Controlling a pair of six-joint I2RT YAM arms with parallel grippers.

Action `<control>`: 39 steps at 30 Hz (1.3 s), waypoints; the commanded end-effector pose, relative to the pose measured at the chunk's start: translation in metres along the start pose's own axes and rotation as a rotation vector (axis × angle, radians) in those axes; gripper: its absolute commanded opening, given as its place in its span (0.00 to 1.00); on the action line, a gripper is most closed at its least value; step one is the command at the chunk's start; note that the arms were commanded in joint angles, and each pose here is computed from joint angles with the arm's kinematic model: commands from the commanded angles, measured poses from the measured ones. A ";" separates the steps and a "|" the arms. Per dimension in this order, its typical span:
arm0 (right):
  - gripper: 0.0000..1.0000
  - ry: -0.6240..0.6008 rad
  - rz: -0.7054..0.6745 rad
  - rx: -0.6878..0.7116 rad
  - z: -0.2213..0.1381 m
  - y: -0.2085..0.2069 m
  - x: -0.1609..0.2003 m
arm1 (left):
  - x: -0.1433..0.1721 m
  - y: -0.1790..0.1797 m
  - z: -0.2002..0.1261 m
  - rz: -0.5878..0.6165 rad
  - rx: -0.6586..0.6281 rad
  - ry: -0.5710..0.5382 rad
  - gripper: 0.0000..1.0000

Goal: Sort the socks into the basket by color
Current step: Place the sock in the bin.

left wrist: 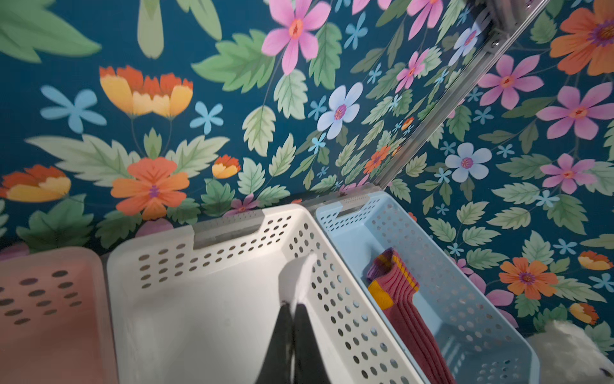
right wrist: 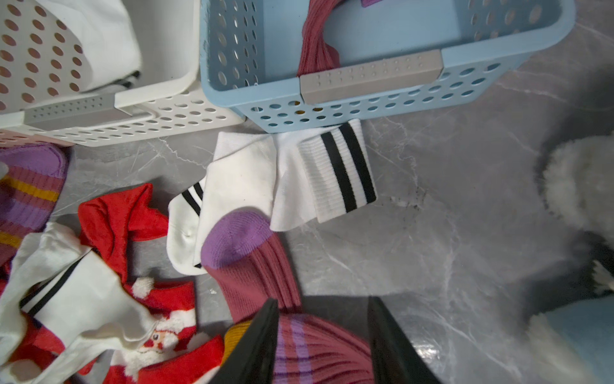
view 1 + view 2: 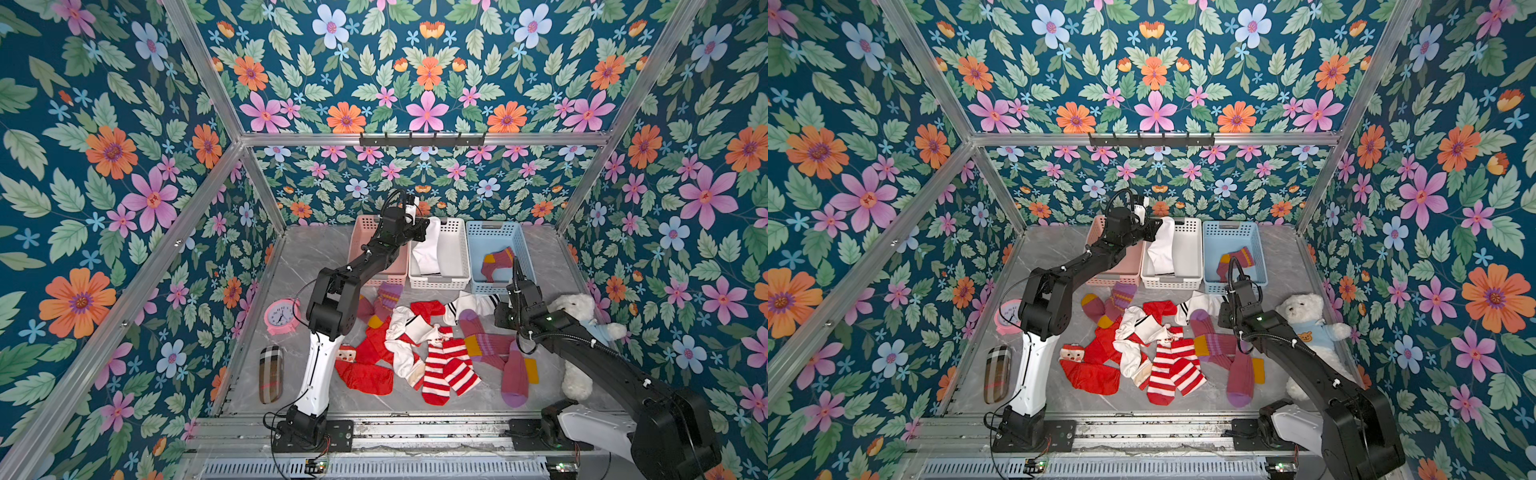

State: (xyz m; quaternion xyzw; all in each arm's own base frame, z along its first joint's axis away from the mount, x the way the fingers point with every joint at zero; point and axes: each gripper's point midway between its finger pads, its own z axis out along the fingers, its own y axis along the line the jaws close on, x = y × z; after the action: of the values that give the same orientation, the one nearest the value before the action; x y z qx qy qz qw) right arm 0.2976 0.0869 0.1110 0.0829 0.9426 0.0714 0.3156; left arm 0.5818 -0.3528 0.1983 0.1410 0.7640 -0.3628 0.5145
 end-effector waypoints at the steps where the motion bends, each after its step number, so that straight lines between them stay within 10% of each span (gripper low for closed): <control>1: 0.47 0.015 0.014 0.009 0.001 -0.002 0.003 | 0.001 0.003 0.007 -0.021 0.004 -0.014 0.00; 7: 0.47 0.030 0.021 0.015 0.003 -0.003 0.007 | 0.017 0.012 0.019 -0.050 -0.002 0.020 0.00; 10: 0.47 0.034 0.023 0.018 0.004 -0.004 0.008 | 0.021 0.020 0.019 -0.054 -0.043 0.027 0.37; 13: 0.47 0.040 0.025 0.024 0.005 -0.005 0.010 | 0.021 0.024 0.017 -0.041 -0.074 0.036 0.44; 39: 0.41 0.055 0.045 0.031 0.059 0.000 0.006 | 0.011 -0.027 -0.134 -0.006 -0.218 0.029 0.48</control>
State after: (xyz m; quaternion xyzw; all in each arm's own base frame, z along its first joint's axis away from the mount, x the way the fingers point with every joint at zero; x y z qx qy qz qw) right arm 0.3156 0.0897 0.0547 0.1044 0.9576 0.0581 0.2620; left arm 0.4717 -0.2858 0.2246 0.0937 0.8061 -0.2934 0.5053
